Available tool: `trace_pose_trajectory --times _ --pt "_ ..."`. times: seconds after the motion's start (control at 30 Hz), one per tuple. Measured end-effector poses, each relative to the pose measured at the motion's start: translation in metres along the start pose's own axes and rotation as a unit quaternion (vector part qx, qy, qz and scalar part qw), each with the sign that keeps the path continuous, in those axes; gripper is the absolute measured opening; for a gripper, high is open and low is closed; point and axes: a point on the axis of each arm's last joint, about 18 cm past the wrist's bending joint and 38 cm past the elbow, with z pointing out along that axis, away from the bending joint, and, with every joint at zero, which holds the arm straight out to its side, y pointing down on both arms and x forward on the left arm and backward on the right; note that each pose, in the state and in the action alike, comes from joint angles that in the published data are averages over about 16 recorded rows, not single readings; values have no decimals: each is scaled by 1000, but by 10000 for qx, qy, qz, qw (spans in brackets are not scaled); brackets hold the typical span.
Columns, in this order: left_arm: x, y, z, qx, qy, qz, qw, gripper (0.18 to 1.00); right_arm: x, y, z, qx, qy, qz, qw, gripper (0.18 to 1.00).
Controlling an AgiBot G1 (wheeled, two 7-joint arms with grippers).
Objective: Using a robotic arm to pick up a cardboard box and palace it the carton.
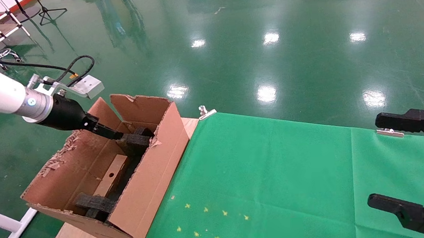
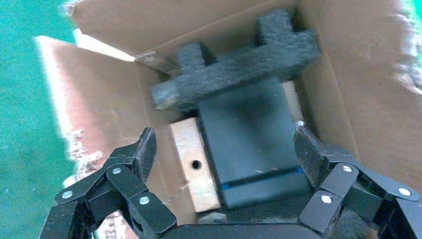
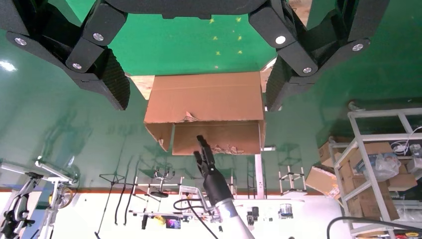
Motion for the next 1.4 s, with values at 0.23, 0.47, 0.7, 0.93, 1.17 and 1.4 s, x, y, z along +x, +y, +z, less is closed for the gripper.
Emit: trace_pose_trajectory --times 0.23,0.47,0.7,0.93,1.17,1.4 --pt "27 -6 16 317 518 159 9980 1001 0 0 0 0 0 0 10000 1001" --pt "67 -14 28 810 1249 390 9881 1001 0 0 0 0 0 0 10000 1001" --pt "104 -21 30 1353 1928 616 9699 1001 0 0 0 0 0 0 10000 1001" --pt "139 -25 22 1965 2560 857 9426 1001 0 0 0 0 0 0 10000 1001" --pt "171 -26 3 2648 3127 1131 9052 1001 0 0 0 0 0 0 10000 1001" --pt "197 -22 -26 3338 3571 1437 8605 1001 0 0 0 0 0 0 10000 1001"
